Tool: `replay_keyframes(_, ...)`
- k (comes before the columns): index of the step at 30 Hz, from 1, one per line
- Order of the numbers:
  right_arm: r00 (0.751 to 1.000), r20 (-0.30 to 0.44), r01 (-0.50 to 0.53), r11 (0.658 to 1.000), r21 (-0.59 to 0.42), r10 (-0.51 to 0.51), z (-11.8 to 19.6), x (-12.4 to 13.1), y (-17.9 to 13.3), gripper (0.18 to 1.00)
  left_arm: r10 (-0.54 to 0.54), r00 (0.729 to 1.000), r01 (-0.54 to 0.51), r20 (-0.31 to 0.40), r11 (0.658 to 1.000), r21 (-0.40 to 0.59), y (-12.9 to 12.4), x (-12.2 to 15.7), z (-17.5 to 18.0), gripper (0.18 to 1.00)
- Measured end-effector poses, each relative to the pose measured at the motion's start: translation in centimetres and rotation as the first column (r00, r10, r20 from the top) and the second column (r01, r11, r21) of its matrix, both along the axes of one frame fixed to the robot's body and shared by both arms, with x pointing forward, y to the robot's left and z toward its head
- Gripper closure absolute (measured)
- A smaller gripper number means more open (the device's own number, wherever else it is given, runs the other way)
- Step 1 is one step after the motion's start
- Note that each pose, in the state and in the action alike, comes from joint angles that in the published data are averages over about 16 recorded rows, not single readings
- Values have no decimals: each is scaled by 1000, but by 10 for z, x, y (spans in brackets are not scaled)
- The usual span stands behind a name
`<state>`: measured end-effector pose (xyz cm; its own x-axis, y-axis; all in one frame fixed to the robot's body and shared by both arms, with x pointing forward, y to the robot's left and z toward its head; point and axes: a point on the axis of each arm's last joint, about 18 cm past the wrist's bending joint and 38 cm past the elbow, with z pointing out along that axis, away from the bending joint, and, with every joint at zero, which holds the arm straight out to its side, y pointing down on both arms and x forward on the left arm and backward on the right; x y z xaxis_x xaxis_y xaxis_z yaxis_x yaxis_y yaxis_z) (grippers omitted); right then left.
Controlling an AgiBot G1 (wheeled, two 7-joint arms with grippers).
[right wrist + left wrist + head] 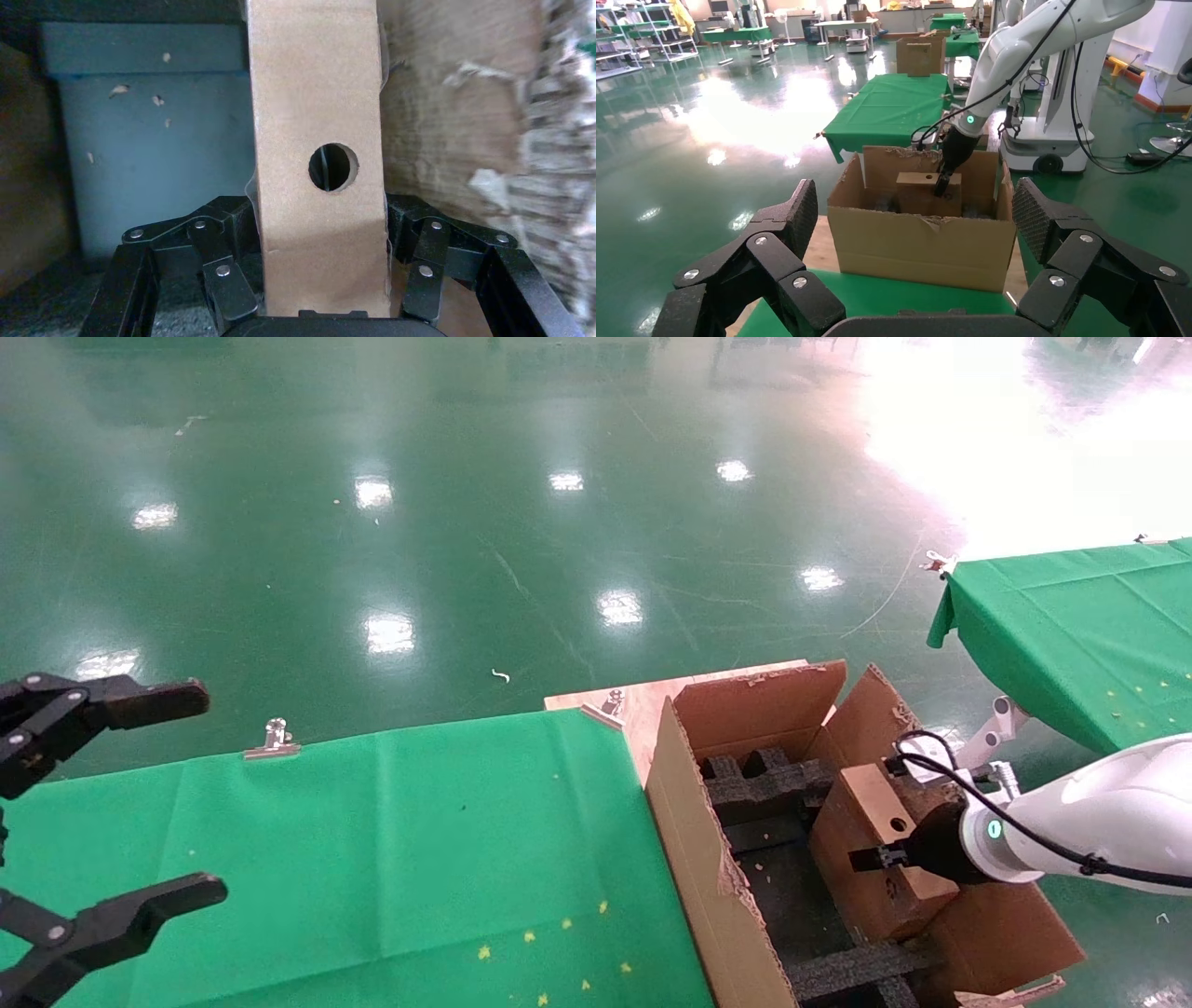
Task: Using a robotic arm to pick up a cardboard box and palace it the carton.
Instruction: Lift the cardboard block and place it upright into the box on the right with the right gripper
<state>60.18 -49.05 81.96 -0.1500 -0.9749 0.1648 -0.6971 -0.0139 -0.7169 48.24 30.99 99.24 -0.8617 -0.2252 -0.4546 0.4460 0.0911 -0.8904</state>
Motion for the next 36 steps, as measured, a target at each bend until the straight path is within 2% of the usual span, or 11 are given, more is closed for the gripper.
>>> replay_keyframes(12, 999, -36, 0, 1000, 9, 1, -20, 15, -3, 850, 0, 1000, 0, 0, 1000, 0, 0, 0, 0, 184)
replay_keyframes(27, 997, -76, -23, 1000, 7, 24, -33, 19, 1, 850, 0, 1000, 0, 0, 1000, -1, 0, 0, 0, 184)
replay_keyframes(36, 997, -75, -22, 1000, 8, 23, -30, 19, 1, 806, 0, 1000, 0, 0, 1000, -1, 0, 0, 0, 184)
